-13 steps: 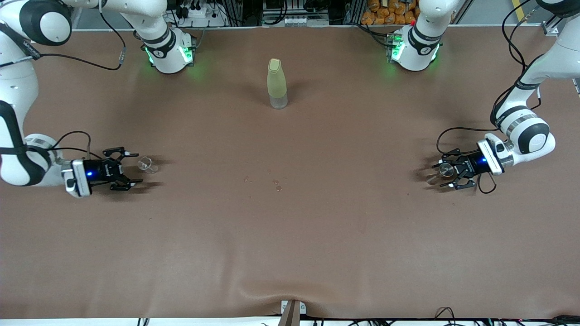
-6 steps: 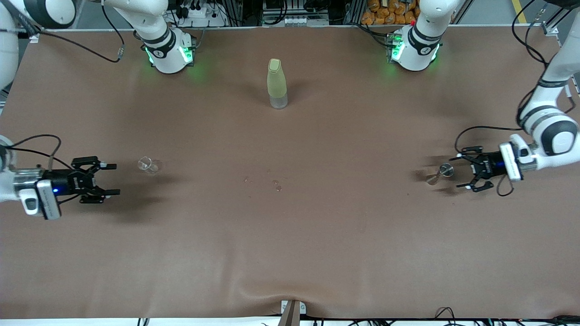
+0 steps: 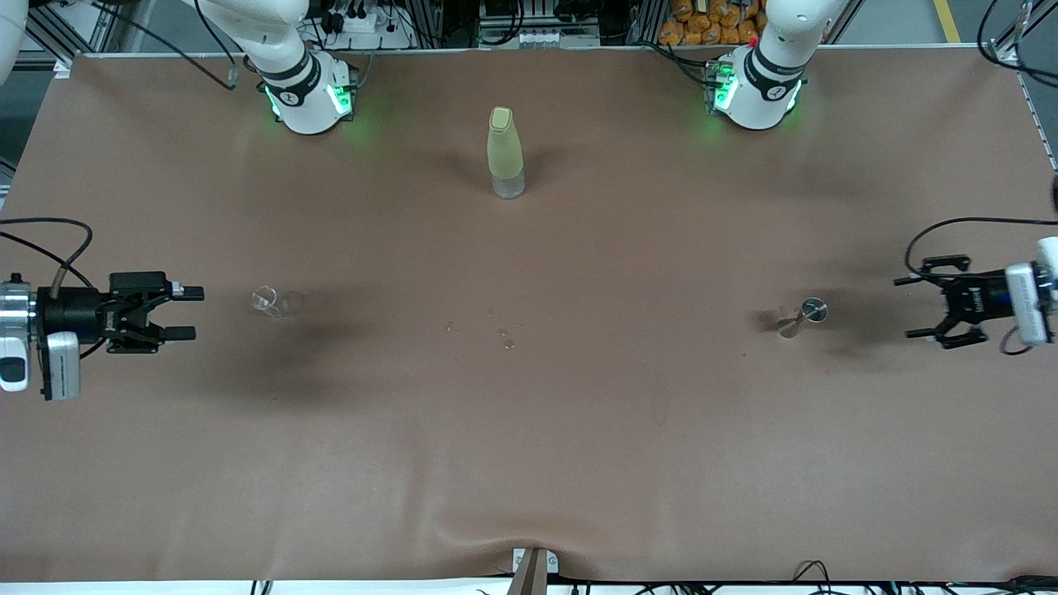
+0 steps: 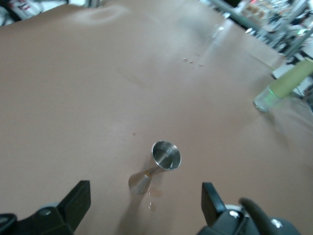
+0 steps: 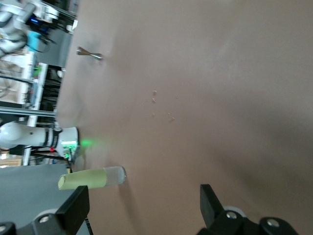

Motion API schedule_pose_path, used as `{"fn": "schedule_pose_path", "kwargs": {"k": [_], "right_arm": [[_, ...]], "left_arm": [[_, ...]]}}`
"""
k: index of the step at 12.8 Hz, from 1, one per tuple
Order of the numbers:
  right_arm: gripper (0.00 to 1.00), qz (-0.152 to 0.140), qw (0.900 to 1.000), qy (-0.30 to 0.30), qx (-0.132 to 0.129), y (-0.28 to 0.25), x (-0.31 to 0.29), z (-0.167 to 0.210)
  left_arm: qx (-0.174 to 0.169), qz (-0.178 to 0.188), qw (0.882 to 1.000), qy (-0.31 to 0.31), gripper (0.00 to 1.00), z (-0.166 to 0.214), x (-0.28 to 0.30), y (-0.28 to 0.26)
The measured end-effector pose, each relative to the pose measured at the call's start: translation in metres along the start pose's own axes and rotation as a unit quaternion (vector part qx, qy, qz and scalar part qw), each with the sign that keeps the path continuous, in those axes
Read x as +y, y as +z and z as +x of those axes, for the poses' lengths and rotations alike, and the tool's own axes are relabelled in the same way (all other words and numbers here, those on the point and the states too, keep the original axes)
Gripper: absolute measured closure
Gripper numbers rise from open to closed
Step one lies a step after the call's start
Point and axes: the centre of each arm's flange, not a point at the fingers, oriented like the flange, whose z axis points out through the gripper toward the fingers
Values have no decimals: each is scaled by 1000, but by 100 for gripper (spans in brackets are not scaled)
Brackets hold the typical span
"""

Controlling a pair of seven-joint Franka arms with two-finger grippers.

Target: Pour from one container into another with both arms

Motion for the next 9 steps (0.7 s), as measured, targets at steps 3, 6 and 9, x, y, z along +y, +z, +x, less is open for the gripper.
{"fn": "schedule_pose_path", "kwargs": {"k": [3, 6, 9], "right_arm": [[0, -119, 991, 57, -22, -12, -47, 17], [0, -213, 972, 85, -45, -14, -114, 29], [0, -270, 953, 134, -36, -42, -139, 11]], "left_arm": [[-101, 56, 991, -64, 0, 79, 24, -33], [-193, 135, 961, -146, 0, 153, 53, -37], [-222, 202, 928, -219, 0, 201, 73, -28]]}}
